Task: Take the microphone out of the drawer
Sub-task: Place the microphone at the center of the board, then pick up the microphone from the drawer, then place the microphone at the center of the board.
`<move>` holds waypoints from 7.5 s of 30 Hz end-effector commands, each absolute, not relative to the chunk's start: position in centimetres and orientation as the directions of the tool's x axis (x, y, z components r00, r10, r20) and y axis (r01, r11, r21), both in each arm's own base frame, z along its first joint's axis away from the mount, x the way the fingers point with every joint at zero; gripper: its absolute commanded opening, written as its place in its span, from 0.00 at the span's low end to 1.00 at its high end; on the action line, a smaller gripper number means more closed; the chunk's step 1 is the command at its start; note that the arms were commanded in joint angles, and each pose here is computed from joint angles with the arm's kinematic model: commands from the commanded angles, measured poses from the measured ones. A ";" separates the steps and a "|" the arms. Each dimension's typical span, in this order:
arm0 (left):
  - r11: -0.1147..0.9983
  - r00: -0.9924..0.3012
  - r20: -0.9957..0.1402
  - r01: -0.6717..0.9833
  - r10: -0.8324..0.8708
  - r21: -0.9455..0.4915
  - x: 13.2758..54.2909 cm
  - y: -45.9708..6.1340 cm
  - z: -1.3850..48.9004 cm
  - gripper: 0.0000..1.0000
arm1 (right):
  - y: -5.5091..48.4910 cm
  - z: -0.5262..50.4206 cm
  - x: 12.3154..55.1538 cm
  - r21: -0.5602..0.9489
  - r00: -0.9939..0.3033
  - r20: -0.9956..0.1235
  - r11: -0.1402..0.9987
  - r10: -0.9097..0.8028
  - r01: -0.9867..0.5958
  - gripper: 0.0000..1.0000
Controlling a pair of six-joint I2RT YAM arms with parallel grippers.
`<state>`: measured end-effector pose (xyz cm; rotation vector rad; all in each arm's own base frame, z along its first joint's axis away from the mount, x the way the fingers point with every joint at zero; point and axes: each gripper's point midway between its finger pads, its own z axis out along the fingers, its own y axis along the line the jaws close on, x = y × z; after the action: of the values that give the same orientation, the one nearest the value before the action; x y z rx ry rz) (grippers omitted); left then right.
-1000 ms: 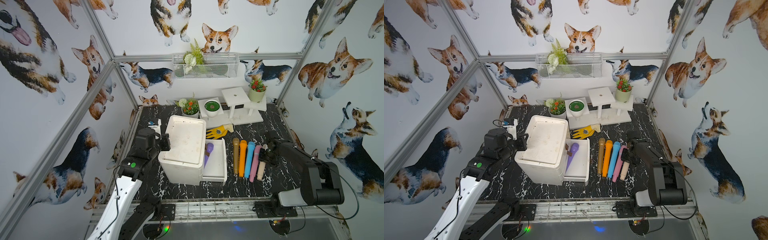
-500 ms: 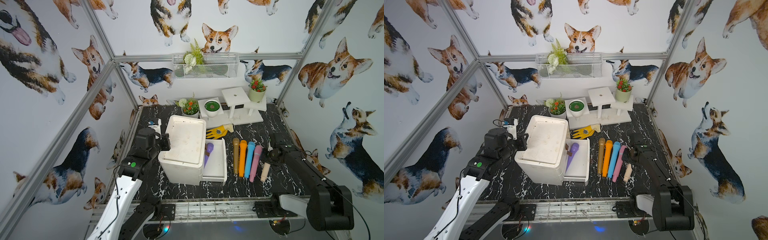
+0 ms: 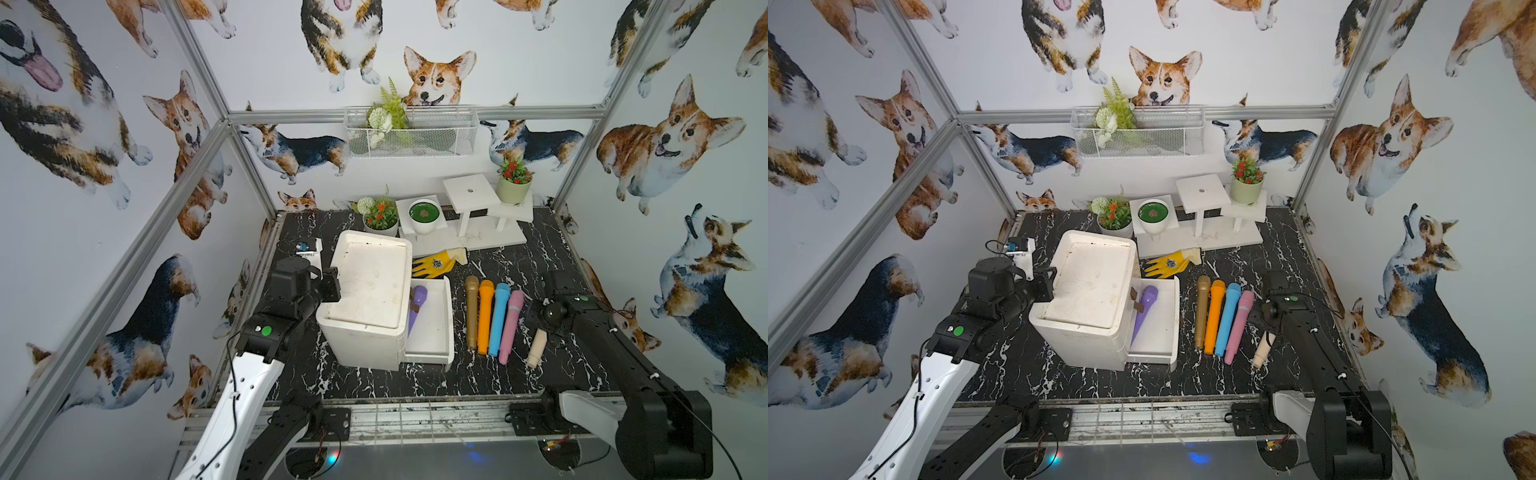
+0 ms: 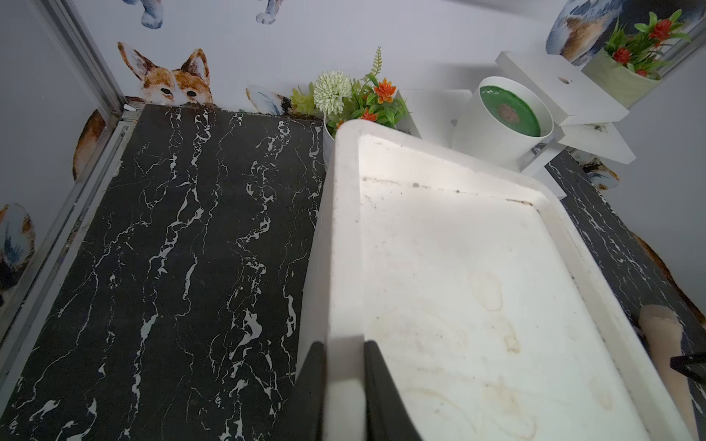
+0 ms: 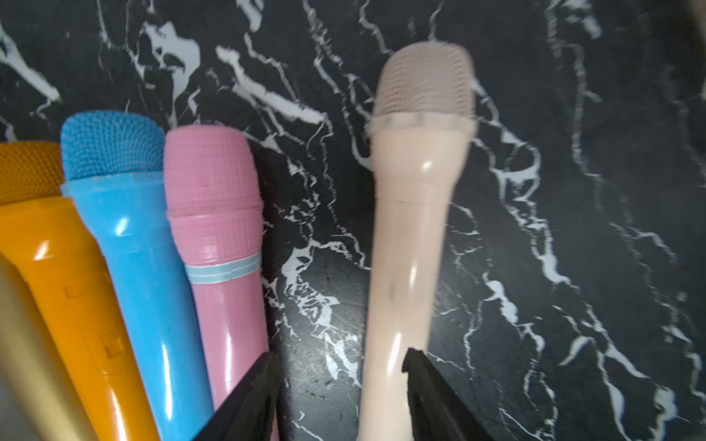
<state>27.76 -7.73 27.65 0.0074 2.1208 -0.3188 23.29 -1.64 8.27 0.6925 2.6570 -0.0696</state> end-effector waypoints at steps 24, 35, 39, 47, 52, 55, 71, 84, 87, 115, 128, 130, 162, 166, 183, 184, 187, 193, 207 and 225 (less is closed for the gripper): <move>0.970 -0.689 -0.715 0.076 -0.118 -0.232 25.6 -7.4 23.3 0.07 | 8.4 15.7 24.4 0.593 -0.745 -0.356 0.752 0.564 0.287 0.62; 0.969 -0.688 -0.717 0.082 -0.114 -0.234 25.8 -7.5 23.4 0.07 | 15.0 18.6 24.8 0.642 -0.780 -0.389 0.751 0.491 0.152 0.61; 0.969 -0.688 -0.716 0.080 -0.117 -0.235 25.8 -7.5 23.4 0.07 | 18.2 18.8 24.9 0.645 -0.807 -0.392 0.758 0.441 0.101 0.61; 0.969 -0.688 -0.717 0.081 -0.114 -0.232 25.6 -7.4 23.4 0.07 | 25.0 17.1 24.8 0.630 -0.861 -0.373 0.775 0.346 0.038 0.60; 0.971 -0.688 -0.717 0.081 -0.110 -0.226 25.5 -7.3 23.3 0.06 | 28.6 16.2 24.8 0.628 -0.887 -0.357 0.778 0.293 0.004 0.60; 0.972 -0.687 -0.719 0.082 -0.106 -0.221 25.4 -7.2 23.3 0.05 | 30.3 15.5 24.8 0.619 -0.899 -0.347 0.786 0.267 -0.005 0.60; 0.973 -0.686 -0.721 0.080 -0.103 -0.216 25.3 -7.1 23.3 0.00 | 33.1 10.8 25.9 0.549 -0.909 -0.310 0.833 0.280 0.069 0.59; 0.972 -0.688 -0.718 0.081 -0.105 -0.220 25.2 -7.2 23.3 0.00 | 34.4 8.8 27.8 0.535 -0.896 -0.326 0.840 0.303 0.090 0.59; 0.972 -0.687 -0.719 0.081 -0.106 -0.220 25.2 -7.1 23.3 0.00 | 35.0 8.0 28.0 0.532 -0.901 -0.311 0.841 0.303 0.099 0.59; 0.974 -0.692 -0.715 0.083 -0.096 -0.212 25.2 -7.1 23.0 0.00 | 35.5 2.4 27.0 0.509 -0.924 -0.205 0.842 0.322 0.180 0.37; 0.975 -0.691 -0.717 0.080 -0.095 -0.206 24.9 -6.9 23.0 0.01 | 35.1 5.1 27.2 0.518 -0.921 -0.268 0.848 0.283 0.110 0.22; 0.975 -0.691 -0.717 0.079 -0.097 -0.208 25.0 -7.0 23.0 0.01 | 35.2 5.8 27.2 0.526 -0.921 -0.279 0.845 0.273 0.091 0.22; 0.973 -0.690 -0.715 0.074 -0.107 -0.217 24.8 -6.9 23.0 0.01 | 26.4 14.4 27.3 0.472 -0.841 -0.467 0.881 0.273 0.024 0.19; 0.973 -0.690 -0.716 0.076 -0.105 -0.216 24.8 -7.0 23.1 0.01 | 23.5 15.5 27.1 0.455 -0.822 -0.490 0.889 0.291 0.043 0.19; 0.971 -0.690 -0.716 0.085 -0.105 -0.224 25.3 -7.3 23.4 0.02 | 6.6 17.1 24.0 0.306 -0.737 -0.544 0.912 0.403 0.273 0.21; 0.971 -0.691 -0.715 0.085 -0.104 -0.224 25.3 -7.3 23.4 0.02 | 5.9 17.0 23.9 0.301 -0.733 -0.541 0.909 0.411 0.287 0.21; 0.971 -0.690 -0.717 0.085 -0.103 -0.222 25.3 -7.3 23.4 0.02 | 3.7 16.5 23.3 0.268 -0.729 -0.530 0.901 0.434 0.341 0.21; 0.972 -0.691 -0.716 0.085 -0.100 -0.218 25.2 -7.2 23.4 0.02 | -1.0 16.5 22.3 0.057 -0.732 -0.552 0.895 0.398 0.443 0.21; 0.973 -0.693 -0.714 0.081 -0.099 -0.214 24.7 -7.0 23.1 0.04 | -5.4 13.0 23.3 -0.103 -0.773 -0.458 0.838 0.439 0.536 0.25; 0.971 -0.696 -0.710 0.080 -0.106 -0.223 25.0 -7.2 22.8 0.04 | -7.3 8.1 25.0 -0.137 -0.822 -0.290 0.829 0.490 0.542 0.26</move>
<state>27.65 -6.87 27.43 -0.0225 2.1045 -0.2771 24.13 -7.34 8.22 0.8182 2.7664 -0.3293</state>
